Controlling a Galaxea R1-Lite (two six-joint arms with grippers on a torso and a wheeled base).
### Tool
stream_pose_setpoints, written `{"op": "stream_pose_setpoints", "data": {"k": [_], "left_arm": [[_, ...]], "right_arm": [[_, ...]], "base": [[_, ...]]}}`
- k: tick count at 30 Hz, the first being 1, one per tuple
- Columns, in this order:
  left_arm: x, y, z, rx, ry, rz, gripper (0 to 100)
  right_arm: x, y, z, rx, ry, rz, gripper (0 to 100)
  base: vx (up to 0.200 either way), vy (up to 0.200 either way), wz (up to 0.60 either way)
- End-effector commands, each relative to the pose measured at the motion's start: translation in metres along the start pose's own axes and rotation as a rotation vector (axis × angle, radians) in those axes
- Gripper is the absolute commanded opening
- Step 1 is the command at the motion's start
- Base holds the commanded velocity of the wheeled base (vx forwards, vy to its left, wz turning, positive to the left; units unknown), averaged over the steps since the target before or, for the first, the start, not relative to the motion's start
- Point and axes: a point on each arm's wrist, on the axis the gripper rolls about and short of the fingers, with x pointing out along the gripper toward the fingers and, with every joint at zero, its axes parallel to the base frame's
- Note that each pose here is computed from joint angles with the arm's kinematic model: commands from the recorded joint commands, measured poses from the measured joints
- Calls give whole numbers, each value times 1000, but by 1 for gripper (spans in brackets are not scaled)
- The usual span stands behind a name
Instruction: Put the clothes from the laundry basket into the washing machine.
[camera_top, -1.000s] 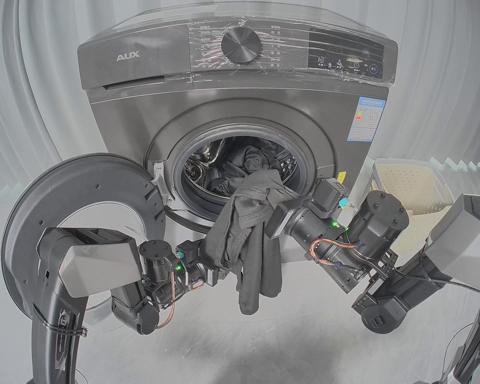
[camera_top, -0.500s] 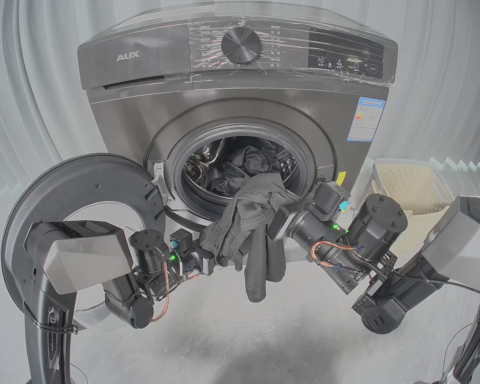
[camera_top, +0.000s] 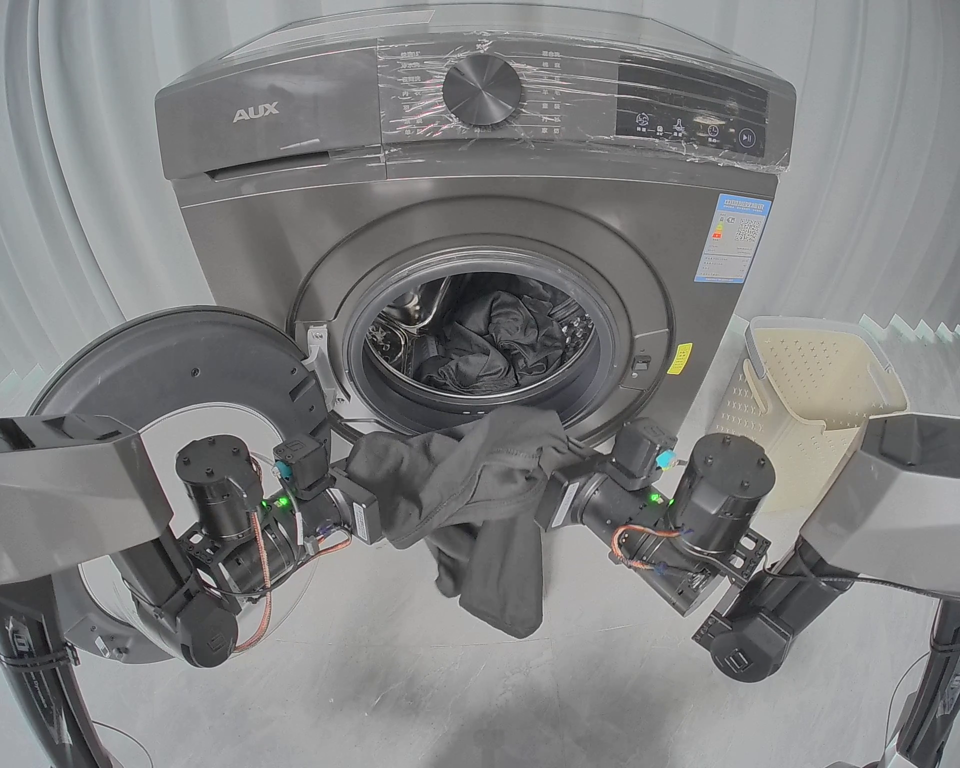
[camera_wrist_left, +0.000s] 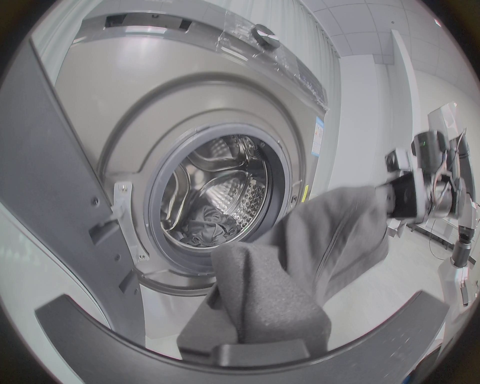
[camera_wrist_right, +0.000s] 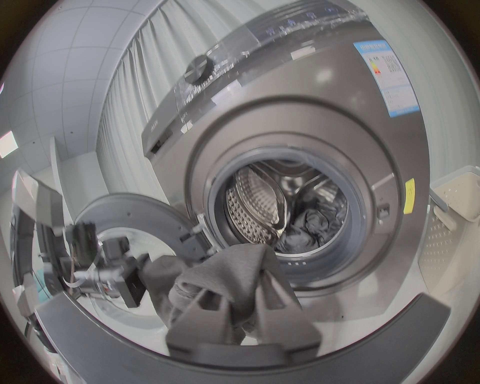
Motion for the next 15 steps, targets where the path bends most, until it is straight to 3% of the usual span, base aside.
{"op": "stream_pose_setpoints", "data": {"k": [1,7,15], "left_arm": [[-10,-2,19,14,-51,-3,0],[-10,-2,20,10,-52,-4,0],[-11,-3,18,10,-45,-9,0]], "right_arm": [[-2,-13,-29,-14,94,-38,100],[-11,-41,-63,-50,220,-120,100],[-13,-47,-78,-65,258,-193,100]], "base": [[0,0,0],[0,0,0],[0,0,0]]}}
